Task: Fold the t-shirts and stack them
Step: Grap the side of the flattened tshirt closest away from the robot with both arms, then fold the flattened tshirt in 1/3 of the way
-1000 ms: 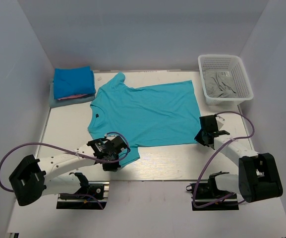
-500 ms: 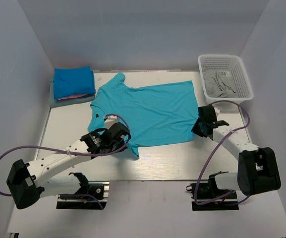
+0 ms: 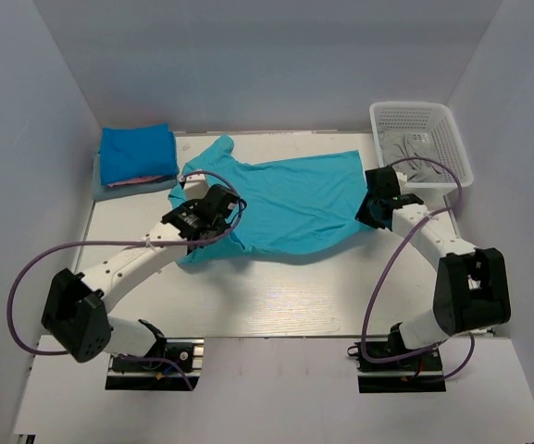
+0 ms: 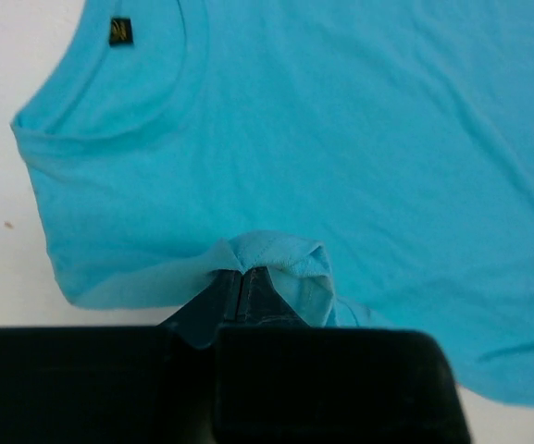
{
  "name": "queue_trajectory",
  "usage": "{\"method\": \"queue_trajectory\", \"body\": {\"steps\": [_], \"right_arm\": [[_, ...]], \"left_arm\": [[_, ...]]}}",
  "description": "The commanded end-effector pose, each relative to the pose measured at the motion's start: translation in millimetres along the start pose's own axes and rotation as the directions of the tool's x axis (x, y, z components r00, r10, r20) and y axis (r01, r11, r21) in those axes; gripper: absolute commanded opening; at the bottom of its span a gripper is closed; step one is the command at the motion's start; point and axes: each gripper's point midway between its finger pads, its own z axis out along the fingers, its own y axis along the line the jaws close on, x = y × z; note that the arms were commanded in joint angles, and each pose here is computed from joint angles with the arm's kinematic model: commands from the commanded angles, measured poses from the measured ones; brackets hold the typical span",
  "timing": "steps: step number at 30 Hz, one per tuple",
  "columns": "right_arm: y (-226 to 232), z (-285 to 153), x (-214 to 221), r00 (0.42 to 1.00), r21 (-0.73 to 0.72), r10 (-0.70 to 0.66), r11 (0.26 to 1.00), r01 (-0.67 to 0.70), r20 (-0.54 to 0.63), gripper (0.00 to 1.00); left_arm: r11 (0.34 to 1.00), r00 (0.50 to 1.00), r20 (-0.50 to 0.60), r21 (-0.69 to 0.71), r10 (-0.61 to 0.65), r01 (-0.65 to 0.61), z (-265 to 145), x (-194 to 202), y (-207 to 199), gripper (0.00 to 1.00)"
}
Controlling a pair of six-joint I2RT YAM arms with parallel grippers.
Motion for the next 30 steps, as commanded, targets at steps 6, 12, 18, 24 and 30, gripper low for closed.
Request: {"method": "queue_trajectory", "body": {"steps": [6,12,18,24,30], "right_arm": [[12,17,-39,0.998,0.069,-0.056,0.996,0.055,0.015,0.00],[20,32,-54,0.996,0.096,-0.092,0.991,0.091,0.003,0.00],[26,47,-84,0.992,0.158,-0.124,0.981,0.117,0.033,0.13],[30,63,-110,0.985,0.214,-0.168,0.965,0.155,0.047,0.55],[47,34,-106,0.979,0.092,-0.183,0.980,0.175,0.087,0.90]], "left_arm": [[0.999,0.990,0.138,-0.002,0.033,-0.033,37,-73,-15,0.00],[0.986,0.977,0.145,0.040,0.154,-0.161,75,-101,-39,0.00],[0.983,0.982,0.055,-0.060,0.179,-0.175,127,-109,-30,0.19],[0.961,0.990,-0.065,-0.238,0.127,-0.139,185,-130,2,0.70],[0.982,0.996,-0.055,-0.168,0.076,-0.084,165,-152,-5,0.99]]}}
